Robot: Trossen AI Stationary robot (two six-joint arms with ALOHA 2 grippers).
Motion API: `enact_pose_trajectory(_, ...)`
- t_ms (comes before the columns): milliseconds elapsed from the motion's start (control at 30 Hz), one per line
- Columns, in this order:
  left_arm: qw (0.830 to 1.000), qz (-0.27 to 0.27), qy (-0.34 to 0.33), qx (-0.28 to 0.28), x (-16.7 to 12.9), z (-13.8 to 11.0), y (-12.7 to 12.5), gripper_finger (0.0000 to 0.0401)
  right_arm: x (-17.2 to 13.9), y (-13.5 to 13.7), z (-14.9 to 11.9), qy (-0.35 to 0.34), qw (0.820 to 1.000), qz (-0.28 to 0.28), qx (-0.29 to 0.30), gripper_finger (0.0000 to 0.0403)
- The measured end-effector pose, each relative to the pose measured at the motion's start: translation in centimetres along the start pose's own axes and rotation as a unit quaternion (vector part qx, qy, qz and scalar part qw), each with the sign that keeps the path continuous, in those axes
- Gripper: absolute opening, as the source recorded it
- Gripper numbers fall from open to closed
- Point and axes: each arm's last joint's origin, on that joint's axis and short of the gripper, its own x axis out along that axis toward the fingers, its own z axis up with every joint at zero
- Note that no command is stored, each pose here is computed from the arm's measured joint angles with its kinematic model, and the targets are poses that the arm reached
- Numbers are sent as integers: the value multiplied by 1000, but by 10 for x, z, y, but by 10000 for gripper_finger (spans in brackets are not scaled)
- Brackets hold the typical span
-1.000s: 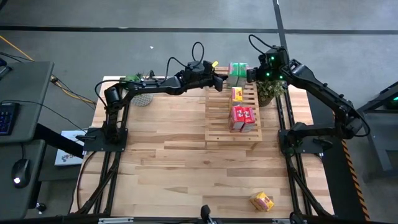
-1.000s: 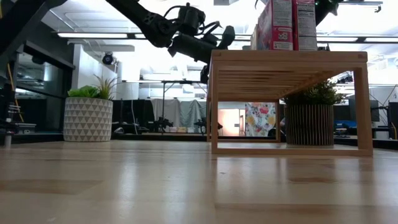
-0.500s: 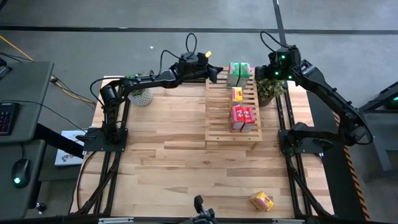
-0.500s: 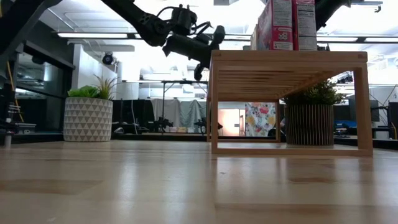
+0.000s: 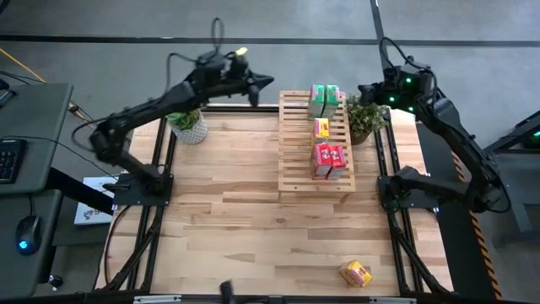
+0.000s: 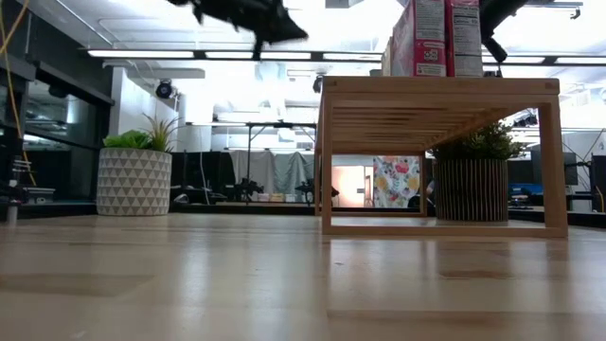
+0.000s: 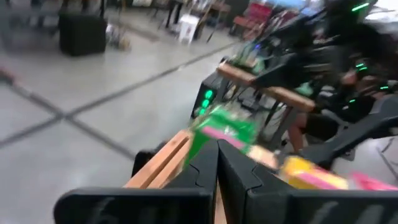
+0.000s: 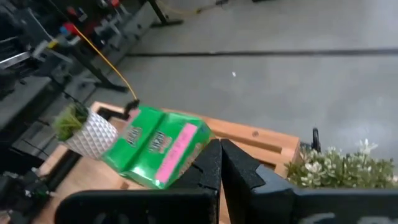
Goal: Stack cereal on shelf
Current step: Put the yellow cereal box on the shelf
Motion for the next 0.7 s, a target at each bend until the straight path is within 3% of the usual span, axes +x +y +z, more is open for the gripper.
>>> enact_pose_trajectory(200,996,-36,-80,5,-57,-7,-25,0,-16,4,3,-40,999,19,0,0)
enact_pose_trajectory(400,990,-48,-126,-36,-96,-39,-30,0,-32,16,12,-78,987,138,15,24)
enact_pose_trajectory(533,991,-33,-121,-54,-108,-54,-28,0,-44,25,16,-87,974,206,27,86)
enact_pose_trajectory(700,991,-15,-119,-63,-110,-61,-25,0,-68,41,27,-108,960,257,-9,202)
